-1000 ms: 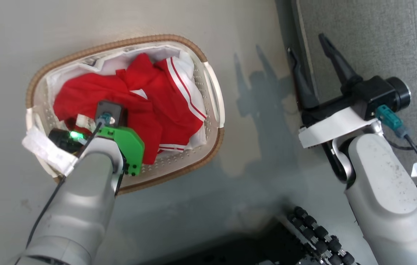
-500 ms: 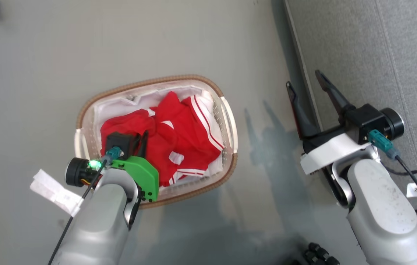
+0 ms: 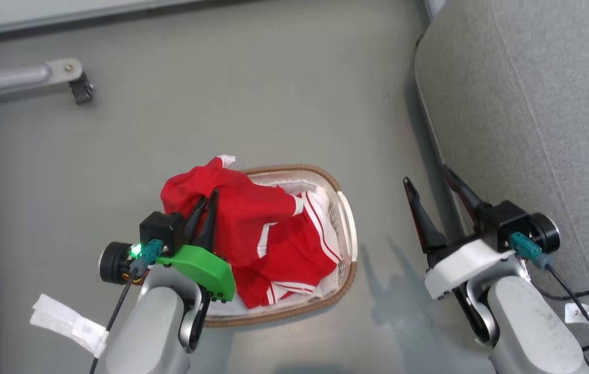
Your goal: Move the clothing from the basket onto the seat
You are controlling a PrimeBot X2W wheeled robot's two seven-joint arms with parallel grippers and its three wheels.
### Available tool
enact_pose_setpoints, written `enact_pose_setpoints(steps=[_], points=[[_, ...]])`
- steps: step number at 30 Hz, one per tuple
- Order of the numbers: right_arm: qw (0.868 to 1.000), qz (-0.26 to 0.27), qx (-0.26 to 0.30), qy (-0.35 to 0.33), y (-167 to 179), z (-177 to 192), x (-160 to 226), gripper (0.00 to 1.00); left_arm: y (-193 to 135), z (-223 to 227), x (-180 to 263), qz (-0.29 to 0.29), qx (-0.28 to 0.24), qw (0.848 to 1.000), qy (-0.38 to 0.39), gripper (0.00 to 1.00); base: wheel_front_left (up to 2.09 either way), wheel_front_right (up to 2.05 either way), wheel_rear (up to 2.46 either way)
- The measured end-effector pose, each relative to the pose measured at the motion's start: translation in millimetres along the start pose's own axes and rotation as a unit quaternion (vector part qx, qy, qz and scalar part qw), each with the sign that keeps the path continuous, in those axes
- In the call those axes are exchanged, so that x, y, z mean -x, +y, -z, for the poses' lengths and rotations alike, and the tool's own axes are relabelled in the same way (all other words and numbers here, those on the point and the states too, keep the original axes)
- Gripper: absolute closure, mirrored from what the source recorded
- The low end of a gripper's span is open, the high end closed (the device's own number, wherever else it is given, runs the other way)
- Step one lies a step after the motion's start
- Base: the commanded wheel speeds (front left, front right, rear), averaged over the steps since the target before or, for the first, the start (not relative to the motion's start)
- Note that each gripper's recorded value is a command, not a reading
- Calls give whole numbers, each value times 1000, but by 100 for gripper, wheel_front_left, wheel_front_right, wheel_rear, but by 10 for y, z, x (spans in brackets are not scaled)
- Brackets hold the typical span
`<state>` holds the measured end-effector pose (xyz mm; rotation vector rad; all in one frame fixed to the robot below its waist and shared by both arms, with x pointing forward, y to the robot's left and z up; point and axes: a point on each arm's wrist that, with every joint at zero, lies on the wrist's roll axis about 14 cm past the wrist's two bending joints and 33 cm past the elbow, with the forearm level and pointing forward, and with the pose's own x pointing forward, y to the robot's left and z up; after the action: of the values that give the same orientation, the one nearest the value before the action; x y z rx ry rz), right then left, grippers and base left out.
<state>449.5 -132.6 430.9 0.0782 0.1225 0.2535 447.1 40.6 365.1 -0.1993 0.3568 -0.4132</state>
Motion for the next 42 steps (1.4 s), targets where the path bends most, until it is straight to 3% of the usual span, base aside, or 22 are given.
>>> enact_pose_setpoints(steps=[10,17,26,31,36,42], points=[[999,-19,1,-27,236,-243,271,0,-239,-841,375,18,-28,992,-125,100,0,0,0],[998,-34,3,-43,390,-363,418,0,-526,-1472,638,51,-46,973,-219,100,0,0,0],[995,-78,22,-57,631,-471,441,0,-771,-1749,811,76,-54,960,-264,100,0,0,0],[982,-151,54,-103,1017,-803,336,0,-834,-1695,808,84,-55,961,-257,100,0,0,0],[959,-235,89,-132,1434,-1040,289,0,-887,-1608,816,92,-55,964,-245,100,0,0,0],[941,-294,119,-122,1736,-1023,207,0,-1000,-1578,874,109,-47,963,-243,100,0,0,0]])
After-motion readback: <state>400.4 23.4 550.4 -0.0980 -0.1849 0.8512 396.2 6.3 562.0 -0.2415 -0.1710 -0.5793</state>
